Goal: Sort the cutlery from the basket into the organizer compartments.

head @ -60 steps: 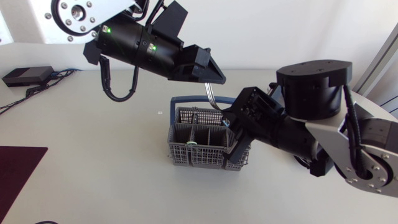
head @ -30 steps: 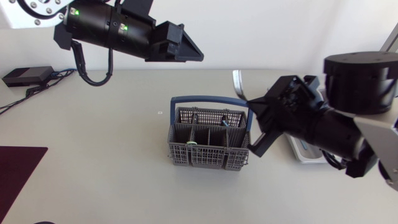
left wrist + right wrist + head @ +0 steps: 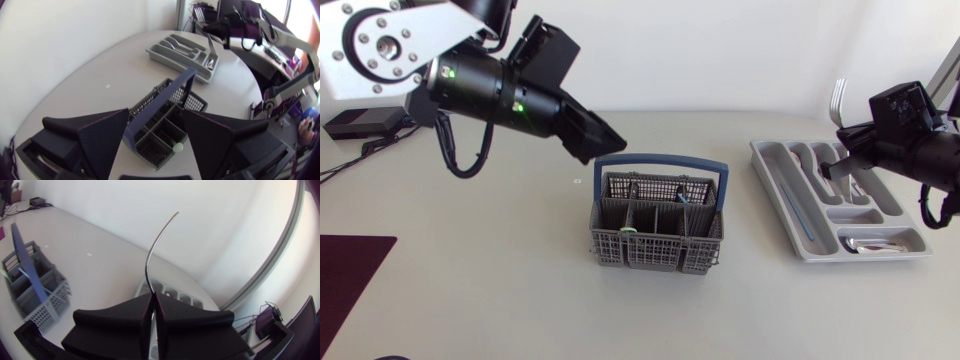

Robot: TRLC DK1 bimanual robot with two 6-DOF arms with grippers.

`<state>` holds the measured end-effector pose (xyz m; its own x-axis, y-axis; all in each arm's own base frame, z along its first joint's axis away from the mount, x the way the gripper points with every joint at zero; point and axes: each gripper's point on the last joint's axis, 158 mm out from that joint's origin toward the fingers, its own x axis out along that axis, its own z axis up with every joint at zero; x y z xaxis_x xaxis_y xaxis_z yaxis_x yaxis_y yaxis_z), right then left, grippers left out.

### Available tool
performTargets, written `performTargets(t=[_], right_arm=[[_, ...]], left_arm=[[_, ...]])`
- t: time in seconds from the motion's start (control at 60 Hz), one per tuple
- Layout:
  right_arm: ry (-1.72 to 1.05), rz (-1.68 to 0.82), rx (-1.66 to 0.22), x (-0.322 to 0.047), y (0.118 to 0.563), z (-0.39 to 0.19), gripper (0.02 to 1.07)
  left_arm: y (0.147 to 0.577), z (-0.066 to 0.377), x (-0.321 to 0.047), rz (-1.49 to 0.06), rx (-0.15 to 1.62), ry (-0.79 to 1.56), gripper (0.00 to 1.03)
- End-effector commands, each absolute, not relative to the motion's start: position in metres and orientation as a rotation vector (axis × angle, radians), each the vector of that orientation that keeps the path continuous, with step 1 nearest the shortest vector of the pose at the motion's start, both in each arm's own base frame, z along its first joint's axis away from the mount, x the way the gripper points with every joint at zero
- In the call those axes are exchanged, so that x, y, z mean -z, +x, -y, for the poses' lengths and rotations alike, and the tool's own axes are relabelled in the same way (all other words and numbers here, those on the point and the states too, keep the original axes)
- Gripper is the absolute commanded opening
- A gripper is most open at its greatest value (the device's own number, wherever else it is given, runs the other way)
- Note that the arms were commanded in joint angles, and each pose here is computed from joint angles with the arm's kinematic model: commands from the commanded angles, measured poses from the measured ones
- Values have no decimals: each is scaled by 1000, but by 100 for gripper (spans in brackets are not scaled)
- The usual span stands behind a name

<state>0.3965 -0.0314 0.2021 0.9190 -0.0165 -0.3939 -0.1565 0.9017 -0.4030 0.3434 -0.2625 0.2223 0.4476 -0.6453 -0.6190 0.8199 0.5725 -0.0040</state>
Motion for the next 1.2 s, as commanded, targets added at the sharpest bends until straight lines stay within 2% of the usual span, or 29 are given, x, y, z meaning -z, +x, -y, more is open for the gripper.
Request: performTargets(t=[0.0, 0.35, 0.65, 1.183], right_arm=[[-415, -410, -16, -200, 416, 61, 8], [-400, -569, 218, -141, 491, 156, 8], [-496, -701, 305, -90, 537, 175, 8], [-560, -894, 357, -9, 552, 206, 8]], left_arm=[[324, 261, -211, -589, 968, 435, 74], [299, 258, -180, -576, 1006, 599, 74], [286, 254, -165, -592, 1025, 637, 74], [270, 242, -155, -562, 1049, 727, 74]])
